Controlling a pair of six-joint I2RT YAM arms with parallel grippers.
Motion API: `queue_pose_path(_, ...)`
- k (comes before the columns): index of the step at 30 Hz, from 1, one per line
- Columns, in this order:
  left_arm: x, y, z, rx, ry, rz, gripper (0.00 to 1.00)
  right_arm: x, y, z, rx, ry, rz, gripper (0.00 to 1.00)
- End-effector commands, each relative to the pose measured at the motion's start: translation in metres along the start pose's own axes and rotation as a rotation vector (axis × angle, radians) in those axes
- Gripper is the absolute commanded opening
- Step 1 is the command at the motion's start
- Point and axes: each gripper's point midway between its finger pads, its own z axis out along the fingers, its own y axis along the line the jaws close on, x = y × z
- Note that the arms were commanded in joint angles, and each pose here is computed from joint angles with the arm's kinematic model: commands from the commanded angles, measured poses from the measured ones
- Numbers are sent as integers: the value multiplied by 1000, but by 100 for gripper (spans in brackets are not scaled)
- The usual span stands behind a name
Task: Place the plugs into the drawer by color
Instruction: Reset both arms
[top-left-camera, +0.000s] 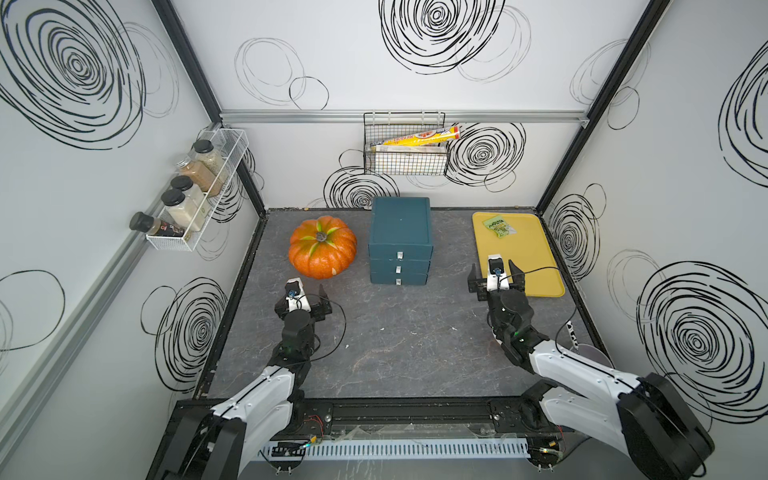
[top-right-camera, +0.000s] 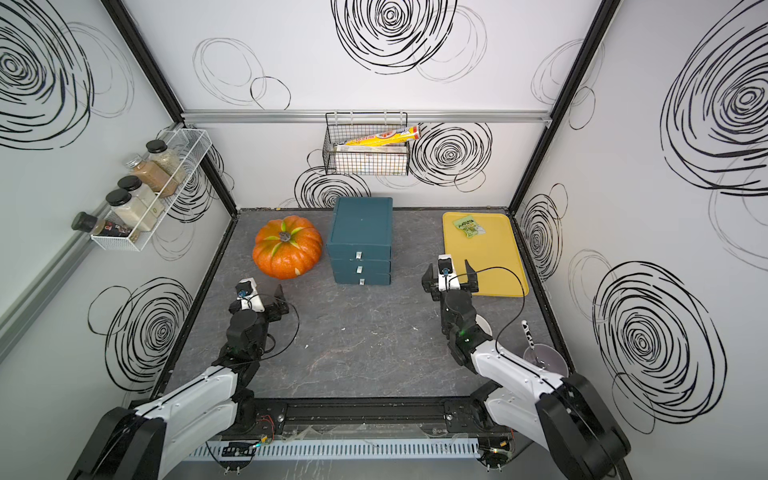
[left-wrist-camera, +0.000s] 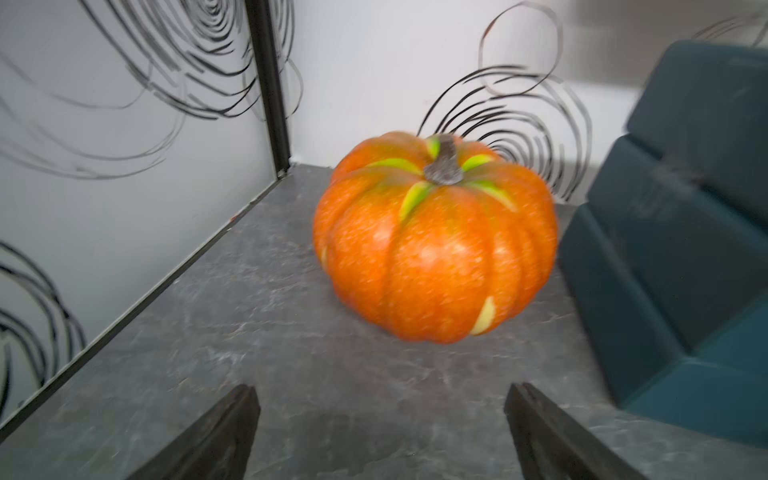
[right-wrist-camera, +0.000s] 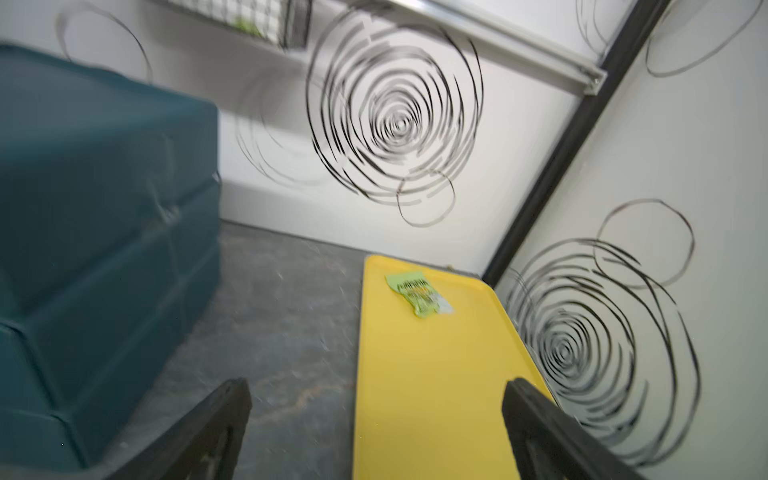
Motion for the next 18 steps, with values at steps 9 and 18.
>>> queue_pose_path(9,-51,0,38,122,-163,-94,99,31,-59,11,155,-126,179,100)
queue_pose_path(18,-37,-23,61,181,-167,3,99,45,-76,24,134,-122,283,100)
